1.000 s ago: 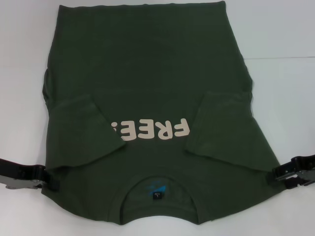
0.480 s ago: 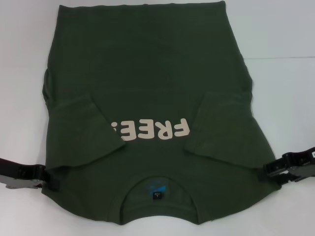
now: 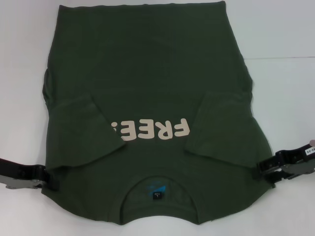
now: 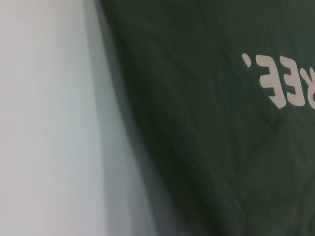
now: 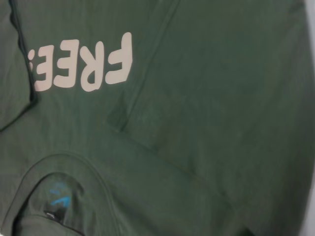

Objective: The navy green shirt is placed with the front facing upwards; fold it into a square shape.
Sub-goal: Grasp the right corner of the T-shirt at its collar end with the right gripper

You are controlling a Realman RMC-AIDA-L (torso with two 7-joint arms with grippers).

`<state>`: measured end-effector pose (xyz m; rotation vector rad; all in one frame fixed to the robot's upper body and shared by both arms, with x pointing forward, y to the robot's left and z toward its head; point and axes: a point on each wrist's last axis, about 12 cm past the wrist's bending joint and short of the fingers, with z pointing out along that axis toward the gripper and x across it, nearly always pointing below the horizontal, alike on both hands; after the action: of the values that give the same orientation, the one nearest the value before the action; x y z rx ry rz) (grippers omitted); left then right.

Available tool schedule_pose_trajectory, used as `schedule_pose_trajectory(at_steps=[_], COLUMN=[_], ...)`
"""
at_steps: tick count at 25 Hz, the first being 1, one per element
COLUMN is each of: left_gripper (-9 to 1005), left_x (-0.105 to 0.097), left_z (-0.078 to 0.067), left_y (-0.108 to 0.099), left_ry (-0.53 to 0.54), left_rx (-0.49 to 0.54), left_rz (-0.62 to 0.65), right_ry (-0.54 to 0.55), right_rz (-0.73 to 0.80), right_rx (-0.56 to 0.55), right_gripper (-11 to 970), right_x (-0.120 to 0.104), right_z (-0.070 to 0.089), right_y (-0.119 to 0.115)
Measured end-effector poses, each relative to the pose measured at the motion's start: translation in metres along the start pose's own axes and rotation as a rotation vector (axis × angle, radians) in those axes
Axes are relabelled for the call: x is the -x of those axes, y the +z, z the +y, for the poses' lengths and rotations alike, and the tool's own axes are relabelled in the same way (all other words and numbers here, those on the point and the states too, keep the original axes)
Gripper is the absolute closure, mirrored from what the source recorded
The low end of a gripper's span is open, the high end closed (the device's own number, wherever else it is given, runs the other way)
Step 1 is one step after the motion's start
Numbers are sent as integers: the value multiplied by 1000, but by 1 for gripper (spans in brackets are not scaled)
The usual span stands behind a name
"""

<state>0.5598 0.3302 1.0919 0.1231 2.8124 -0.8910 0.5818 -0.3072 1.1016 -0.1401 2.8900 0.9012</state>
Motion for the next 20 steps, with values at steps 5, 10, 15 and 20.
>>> schedule_pose_trajectory(at_steps=[5,10,15,20], left_gripper=[967,967,967,967], left_x=[1,1,1,0], left_z=[-1,-1,0,0], left_y=[0,0,0,-1], left_ry=[2,2,1,0], left_rx=[0,0,-1,-3], left_rz=[0,0,-1,0], right_ry=[-10,-14,-19,-29], right_rz=[6,8,19,48], right_rx=[5,5,6,-18], right_gripper=[217,221,224,228], right_x=[2,3,3,4], right_z=[5,6,8,12], right_y=[3,3,3,5])
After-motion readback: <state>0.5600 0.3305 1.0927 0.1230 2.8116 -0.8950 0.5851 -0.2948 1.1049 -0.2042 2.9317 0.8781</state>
